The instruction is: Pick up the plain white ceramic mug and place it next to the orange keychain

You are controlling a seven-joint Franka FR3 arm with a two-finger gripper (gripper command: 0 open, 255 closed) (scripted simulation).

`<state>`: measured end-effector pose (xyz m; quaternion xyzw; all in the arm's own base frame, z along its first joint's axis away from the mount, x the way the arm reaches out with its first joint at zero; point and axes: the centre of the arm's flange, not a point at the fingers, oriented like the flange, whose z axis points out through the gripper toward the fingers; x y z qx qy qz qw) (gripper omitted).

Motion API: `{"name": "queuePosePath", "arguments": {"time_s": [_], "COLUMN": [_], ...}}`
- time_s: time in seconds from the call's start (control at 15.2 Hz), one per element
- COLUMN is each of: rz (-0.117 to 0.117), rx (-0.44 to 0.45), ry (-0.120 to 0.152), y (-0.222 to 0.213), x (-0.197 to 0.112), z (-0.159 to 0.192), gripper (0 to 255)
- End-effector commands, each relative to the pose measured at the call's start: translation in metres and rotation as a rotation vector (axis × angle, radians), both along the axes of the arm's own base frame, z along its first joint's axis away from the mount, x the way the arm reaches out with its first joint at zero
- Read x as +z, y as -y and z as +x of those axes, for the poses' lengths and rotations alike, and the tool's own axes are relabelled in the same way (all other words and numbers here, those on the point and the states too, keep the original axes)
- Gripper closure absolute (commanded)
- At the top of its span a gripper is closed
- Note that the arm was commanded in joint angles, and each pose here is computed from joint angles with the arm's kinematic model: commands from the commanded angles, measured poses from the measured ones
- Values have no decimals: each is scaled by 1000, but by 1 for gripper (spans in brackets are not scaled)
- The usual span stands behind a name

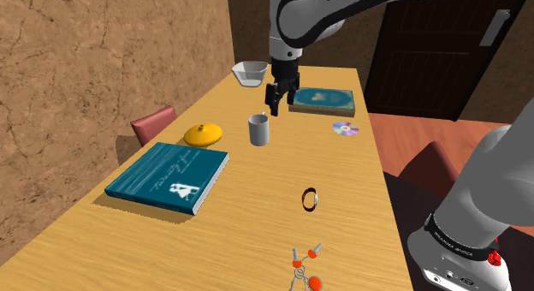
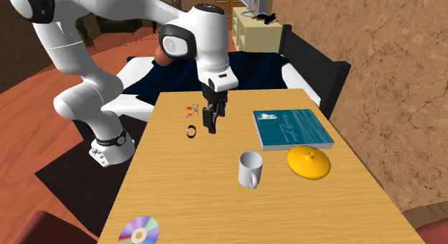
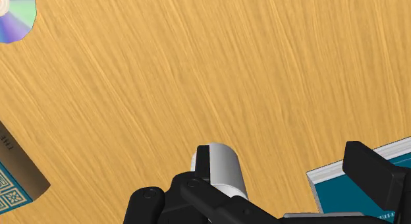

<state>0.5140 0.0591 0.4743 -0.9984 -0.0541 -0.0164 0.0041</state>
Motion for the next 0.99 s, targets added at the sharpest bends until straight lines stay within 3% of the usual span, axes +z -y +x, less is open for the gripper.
{"name": "queuePosePath", "arguments": {"time_s": [0.0, 0.59, 0.92], "rz": [-1, -8, -8], "rx": [-3, -16, -16], "ry": [8, 38, 38], "y": [-4, -17, -17], "x": [-9, -62, -88], "z": [26, 124, 126], "gripper": [0, 0, 0]}}
